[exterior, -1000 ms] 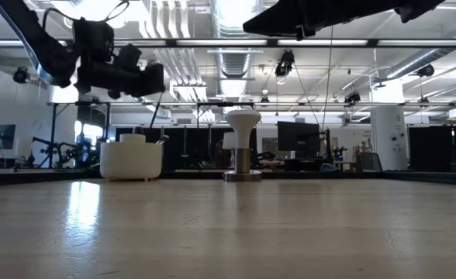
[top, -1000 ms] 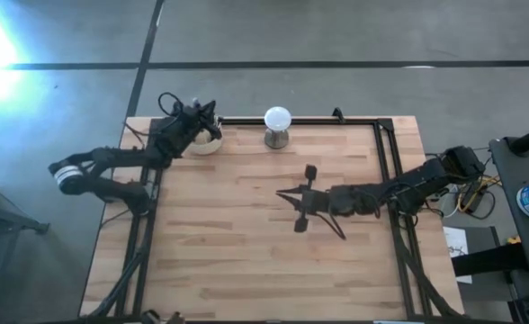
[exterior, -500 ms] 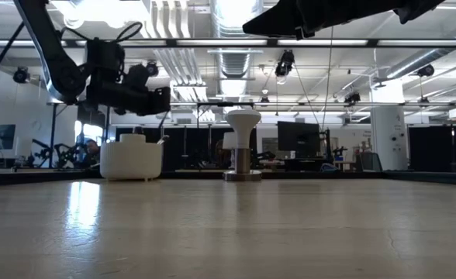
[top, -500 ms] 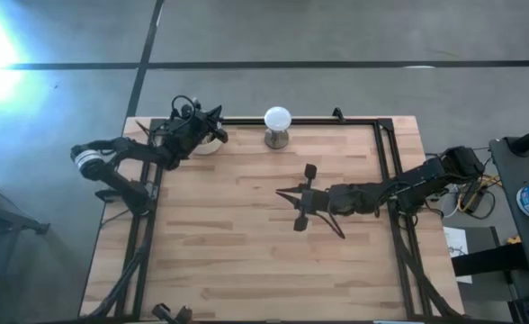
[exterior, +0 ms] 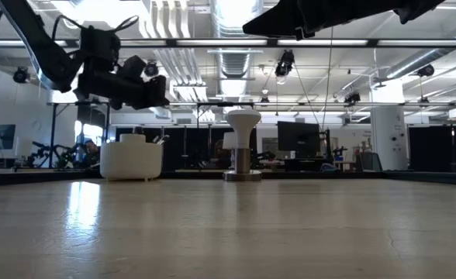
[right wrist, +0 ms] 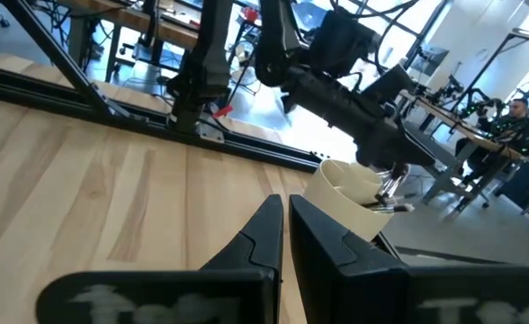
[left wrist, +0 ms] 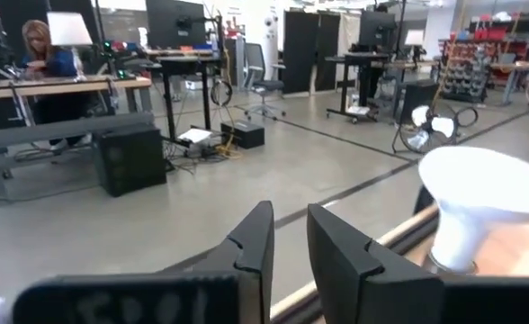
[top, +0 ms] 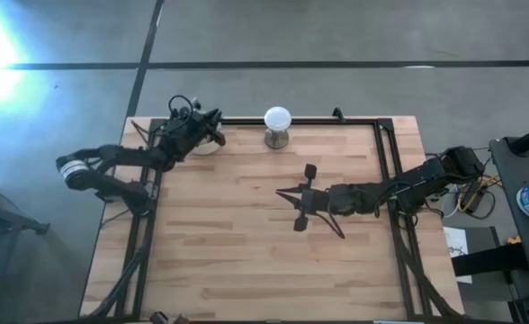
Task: Put items in baskets/containers
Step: Return to Home Position
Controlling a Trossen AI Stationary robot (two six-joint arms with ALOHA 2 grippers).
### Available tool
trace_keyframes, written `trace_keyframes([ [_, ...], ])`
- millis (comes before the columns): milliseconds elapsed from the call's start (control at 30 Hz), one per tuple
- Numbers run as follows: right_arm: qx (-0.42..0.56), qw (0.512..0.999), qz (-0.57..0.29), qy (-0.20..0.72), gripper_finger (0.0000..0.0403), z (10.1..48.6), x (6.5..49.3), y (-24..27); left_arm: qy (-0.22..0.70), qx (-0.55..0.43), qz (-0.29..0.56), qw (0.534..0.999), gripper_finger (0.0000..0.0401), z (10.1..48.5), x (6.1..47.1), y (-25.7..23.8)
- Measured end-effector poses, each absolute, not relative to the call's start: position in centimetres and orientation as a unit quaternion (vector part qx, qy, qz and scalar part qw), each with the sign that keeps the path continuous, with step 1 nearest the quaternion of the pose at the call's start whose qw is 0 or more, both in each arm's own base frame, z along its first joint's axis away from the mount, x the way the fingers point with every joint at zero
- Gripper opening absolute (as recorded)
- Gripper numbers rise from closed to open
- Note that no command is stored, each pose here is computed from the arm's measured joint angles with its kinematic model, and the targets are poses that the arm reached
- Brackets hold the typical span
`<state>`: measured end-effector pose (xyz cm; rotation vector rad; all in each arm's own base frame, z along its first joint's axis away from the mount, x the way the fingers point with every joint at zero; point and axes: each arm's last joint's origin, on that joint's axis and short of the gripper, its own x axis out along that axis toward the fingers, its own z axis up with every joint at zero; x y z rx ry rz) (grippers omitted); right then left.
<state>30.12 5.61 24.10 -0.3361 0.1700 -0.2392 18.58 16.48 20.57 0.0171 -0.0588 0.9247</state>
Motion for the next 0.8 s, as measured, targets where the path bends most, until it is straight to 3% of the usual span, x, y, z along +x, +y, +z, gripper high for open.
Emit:
trace_keyframes([
  [433,-0.172,0.974,-0.118,0.091,0.0018,23.8,30.0,5.6,-0.018,-0.003,0.341,0.94,0.0065,19.9,17.0,9.5],
  [800,-0.183,0.974,-0.121,0.058,0.0018,22.4,26.7,4.8,-0.004,0.008,0.191,0.982,0.0004,18.0,16.9,3.4],
])
